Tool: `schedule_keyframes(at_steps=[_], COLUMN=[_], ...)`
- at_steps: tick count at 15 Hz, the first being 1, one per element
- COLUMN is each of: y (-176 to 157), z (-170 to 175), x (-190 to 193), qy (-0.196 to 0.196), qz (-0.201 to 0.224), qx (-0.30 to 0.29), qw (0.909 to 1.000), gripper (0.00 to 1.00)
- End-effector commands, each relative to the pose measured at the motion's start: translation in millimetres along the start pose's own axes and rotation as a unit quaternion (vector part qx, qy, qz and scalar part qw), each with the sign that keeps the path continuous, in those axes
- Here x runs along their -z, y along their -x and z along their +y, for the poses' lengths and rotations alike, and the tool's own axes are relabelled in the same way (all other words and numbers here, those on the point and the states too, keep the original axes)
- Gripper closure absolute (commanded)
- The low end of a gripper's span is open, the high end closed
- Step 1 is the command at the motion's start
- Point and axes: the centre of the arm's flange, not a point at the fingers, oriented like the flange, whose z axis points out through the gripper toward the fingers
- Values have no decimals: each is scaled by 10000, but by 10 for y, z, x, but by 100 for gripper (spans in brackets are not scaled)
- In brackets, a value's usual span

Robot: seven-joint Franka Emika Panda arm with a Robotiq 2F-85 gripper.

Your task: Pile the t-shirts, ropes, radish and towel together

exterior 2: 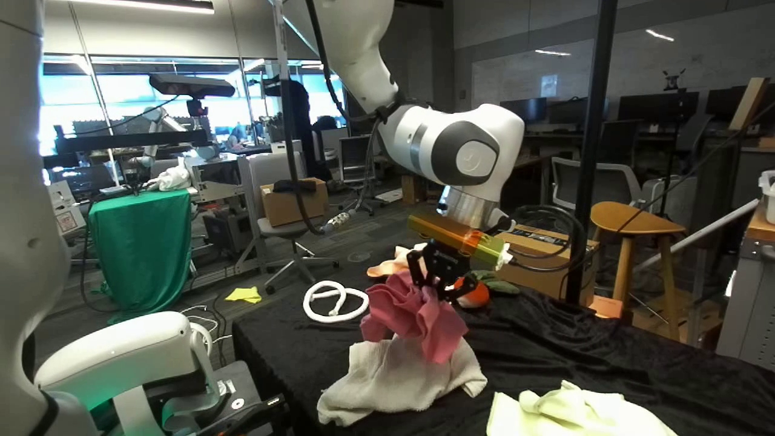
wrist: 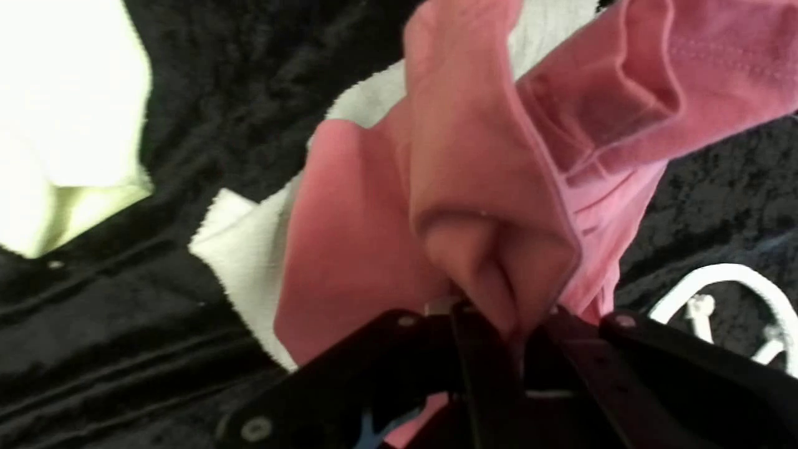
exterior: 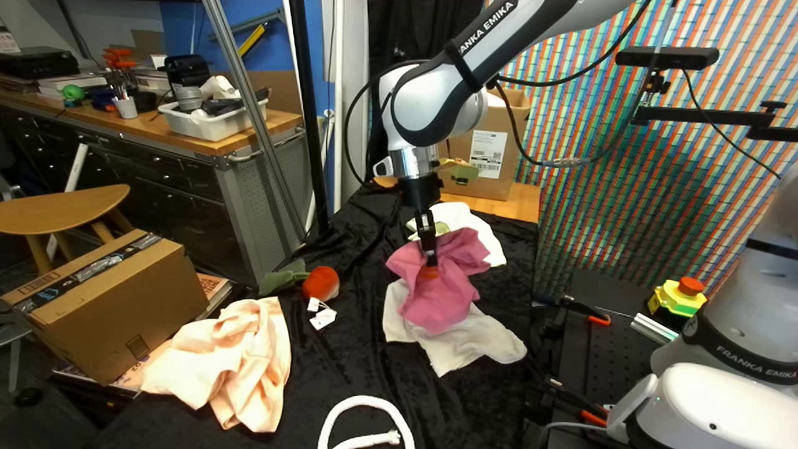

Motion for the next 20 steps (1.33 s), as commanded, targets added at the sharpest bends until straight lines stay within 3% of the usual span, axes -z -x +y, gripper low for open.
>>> schedule_keyframes(at_steps=[1,5,6,8,16,20], y=[152,133,141,137,57,-74], z=[-405,-575,-592,-601,-656,-938], x=[-104,-229,-241,-261,-48,71], qy=[-302,-327,-284,-190,50,478], qz=[199,421,434,469,520,447], qx=[136,108,115,107,16,107], qw=[9993,9985,9986,9987,9986,9978], gripper=[95,93,65,60,0,0])
